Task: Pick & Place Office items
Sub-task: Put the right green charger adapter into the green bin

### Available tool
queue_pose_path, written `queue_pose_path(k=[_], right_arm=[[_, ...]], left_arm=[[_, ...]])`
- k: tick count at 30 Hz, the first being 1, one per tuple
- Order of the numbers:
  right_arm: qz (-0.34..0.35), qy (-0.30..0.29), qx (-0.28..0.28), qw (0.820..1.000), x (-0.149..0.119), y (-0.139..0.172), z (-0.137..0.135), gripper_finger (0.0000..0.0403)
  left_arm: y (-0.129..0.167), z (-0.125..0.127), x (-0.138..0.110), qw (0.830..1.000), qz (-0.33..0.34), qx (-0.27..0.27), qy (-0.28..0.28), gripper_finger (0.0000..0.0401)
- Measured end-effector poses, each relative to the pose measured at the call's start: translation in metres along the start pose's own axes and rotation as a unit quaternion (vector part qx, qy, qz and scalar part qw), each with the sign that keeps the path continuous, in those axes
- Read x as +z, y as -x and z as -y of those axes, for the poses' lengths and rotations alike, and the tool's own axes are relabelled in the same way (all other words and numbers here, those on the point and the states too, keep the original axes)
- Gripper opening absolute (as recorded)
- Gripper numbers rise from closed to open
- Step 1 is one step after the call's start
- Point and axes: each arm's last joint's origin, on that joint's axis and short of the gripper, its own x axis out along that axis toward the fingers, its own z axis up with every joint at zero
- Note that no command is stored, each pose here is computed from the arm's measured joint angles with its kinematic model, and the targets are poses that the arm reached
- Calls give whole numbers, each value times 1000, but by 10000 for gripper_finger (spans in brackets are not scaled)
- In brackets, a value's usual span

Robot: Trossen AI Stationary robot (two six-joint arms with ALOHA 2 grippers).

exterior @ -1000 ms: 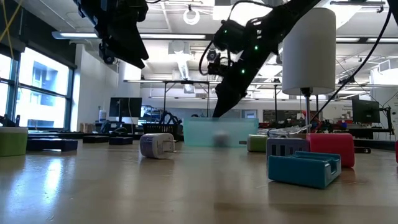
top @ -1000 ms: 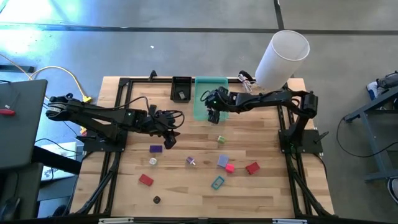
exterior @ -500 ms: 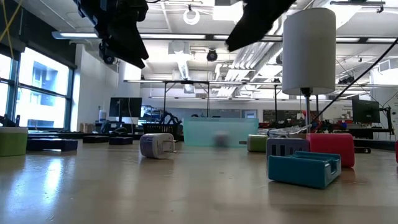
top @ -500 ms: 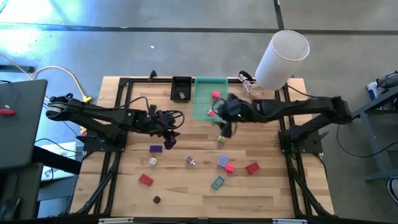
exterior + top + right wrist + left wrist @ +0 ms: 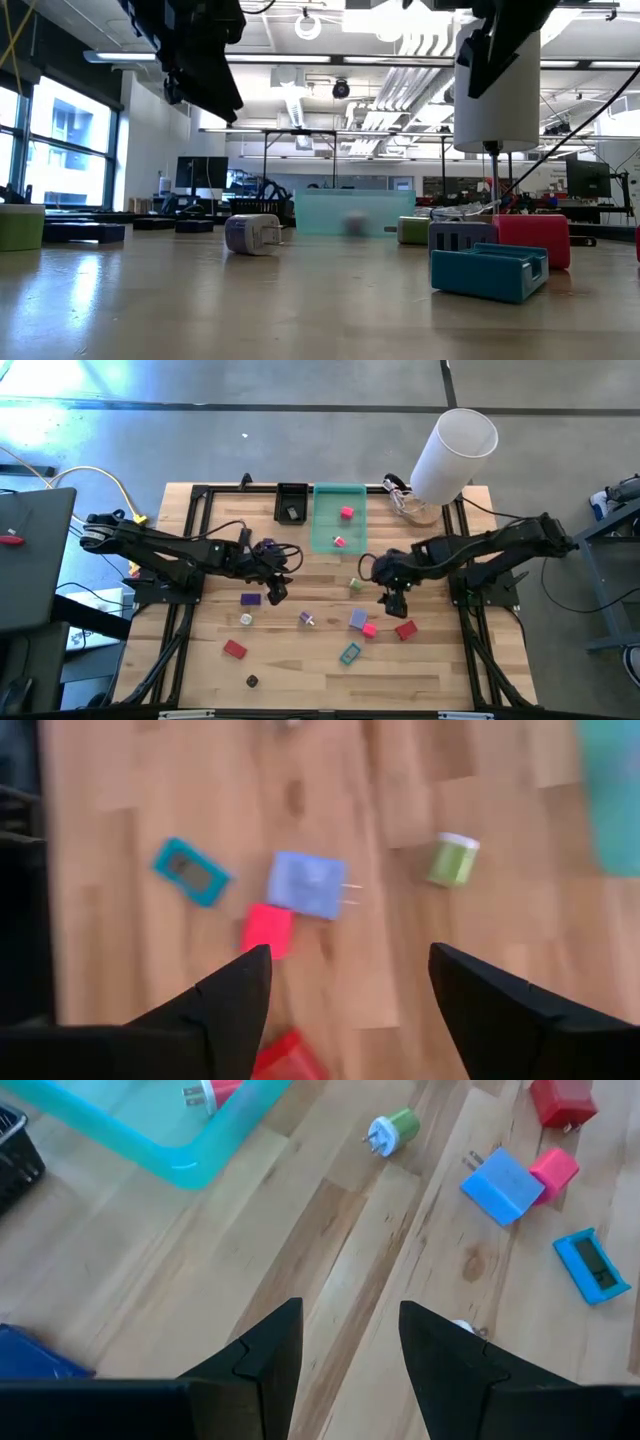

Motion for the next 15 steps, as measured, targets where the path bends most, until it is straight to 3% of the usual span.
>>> queue_pose_path(k=[8, 15], right_arm=[[-13, -12, 17, 1000, -6, -5, -17, 254], [72, -37, 89, 993, 10, -2, -32, 254]], left_arm=[[-6, 0, 4, 1000, 15, -3, 10, 161], [-6, 0, 6, 999, 21, -7, 40, 161]])
